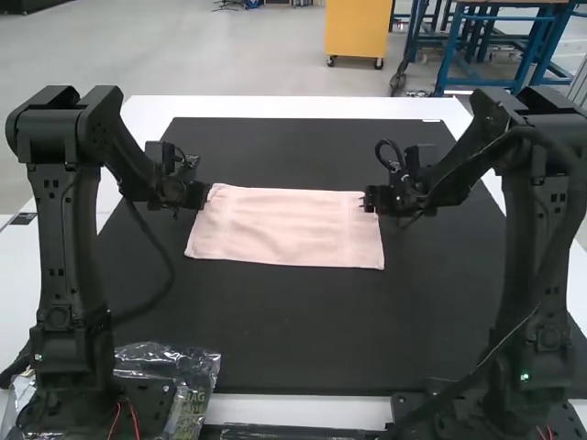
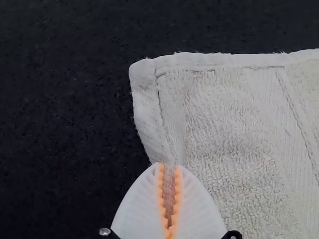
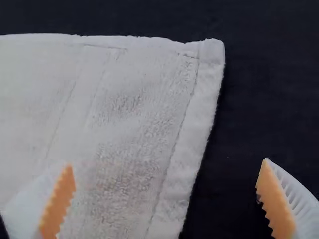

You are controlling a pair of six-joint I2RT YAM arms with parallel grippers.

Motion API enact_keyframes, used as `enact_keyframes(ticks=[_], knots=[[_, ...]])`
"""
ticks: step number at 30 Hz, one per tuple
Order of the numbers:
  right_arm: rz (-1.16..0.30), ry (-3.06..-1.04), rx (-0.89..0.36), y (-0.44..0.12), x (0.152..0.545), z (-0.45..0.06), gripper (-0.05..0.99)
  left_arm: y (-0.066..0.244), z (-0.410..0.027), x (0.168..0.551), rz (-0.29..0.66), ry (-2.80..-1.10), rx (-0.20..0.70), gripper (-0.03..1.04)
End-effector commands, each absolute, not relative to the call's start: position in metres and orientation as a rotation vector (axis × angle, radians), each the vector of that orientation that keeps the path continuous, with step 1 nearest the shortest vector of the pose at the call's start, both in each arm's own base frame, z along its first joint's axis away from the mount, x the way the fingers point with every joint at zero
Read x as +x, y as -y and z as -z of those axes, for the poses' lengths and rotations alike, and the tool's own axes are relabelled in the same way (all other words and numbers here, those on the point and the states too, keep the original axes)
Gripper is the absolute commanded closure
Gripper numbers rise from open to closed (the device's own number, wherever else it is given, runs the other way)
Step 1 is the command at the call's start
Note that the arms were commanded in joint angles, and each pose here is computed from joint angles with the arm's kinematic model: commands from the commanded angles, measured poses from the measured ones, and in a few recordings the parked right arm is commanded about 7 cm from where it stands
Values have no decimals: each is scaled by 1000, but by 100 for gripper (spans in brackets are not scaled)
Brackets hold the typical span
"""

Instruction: Fold the towel.

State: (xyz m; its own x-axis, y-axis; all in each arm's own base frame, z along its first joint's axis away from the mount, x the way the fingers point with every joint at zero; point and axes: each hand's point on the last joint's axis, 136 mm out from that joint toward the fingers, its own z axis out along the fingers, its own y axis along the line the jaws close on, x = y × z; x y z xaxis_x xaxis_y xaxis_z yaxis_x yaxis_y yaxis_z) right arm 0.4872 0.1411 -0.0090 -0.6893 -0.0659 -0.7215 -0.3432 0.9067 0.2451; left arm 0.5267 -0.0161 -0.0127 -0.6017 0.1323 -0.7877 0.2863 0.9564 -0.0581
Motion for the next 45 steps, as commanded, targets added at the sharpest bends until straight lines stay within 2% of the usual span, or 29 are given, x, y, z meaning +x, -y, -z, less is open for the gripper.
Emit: enact_keyframes(ticks=[1,19,37,45], knots=[[-480,-2281,-274,-147,491,-5,5,17,29,522,227,-2263,290,99],[-486,-2249,-323,-182,500,-12,4,19,31,521,246,-2261,295,99],[-436,-2265,-268,-153,505,-12,4,28,33,522,269,-2258,296,99],[-437,-2297,-266,-154,501,6,5,30,33,523,279,-2253,288,99]])
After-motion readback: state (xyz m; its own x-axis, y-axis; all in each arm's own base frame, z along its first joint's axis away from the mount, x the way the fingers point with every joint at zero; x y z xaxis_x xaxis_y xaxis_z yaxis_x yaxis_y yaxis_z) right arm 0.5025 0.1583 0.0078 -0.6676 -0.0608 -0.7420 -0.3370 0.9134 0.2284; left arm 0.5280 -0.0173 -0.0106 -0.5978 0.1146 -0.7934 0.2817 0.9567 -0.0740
